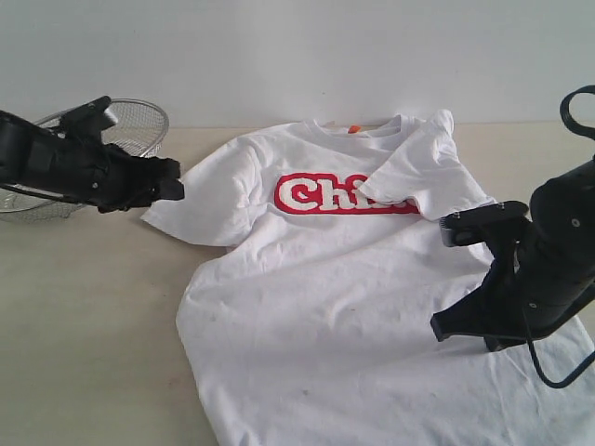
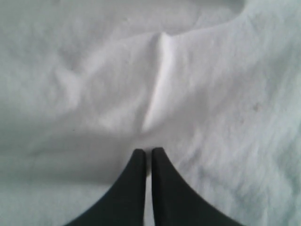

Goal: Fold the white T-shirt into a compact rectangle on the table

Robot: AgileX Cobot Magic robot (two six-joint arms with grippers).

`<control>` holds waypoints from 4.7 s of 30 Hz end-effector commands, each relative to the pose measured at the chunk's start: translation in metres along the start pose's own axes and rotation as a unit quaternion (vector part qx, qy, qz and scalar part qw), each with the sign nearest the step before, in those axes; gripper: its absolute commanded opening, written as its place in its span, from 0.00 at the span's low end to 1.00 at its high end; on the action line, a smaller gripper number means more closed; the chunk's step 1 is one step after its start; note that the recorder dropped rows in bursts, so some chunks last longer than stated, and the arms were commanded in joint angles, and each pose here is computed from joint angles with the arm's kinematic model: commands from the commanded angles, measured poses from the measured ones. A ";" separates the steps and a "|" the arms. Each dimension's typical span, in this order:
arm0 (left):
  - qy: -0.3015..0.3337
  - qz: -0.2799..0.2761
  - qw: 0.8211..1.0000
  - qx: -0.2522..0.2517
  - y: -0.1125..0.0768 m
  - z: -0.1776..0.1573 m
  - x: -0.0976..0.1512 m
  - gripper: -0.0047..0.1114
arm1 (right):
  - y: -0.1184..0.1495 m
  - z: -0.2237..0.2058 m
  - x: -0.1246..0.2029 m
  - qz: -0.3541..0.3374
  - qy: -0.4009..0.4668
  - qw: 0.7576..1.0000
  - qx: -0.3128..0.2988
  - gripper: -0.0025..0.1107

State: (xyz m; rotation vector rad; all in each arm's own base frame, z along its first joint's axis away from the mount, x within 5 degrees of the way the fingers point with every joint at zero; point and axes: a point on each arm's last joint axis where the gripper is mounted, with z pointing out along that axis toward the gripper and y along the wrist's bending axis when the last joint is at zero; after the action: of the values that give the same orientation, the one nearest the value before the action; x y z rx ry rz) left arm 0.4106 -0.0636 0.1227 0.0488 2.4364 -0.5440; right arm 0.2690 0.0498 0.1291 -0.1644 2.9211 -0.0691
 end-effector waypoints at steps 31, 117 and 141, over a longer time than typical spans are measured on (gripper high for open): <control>0.056 0.003 0.998 0.007 -0.005 0.043 0.025 0.38 | 0.002 -0.003 -0.001 -0.004 -0.004 1.000 -0.009 0.02; -0.031 0.126 0.977 0.167 -0.165 0.085 -0.052 0.08 | 0.005 -0.003 -0.001 -0.012 -0.004 1.000 -0.027 0.02; 0.083 0.114 0.948 0.285 -0.198 0.104 -0.029 0.47 | 0.006 -0.006 -0.006 -0.007 -0.031 0.999 -0.036 0.02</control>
State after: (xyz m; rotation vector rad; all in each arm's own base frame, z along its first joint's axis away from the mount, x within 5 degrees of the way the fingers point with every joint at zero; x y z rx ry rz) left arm 0.4692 -0.2772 0.1288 0.5728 2.3028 -1.0911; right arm 0.2710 0.0565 0.1300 -0.1830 2.8923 0.0343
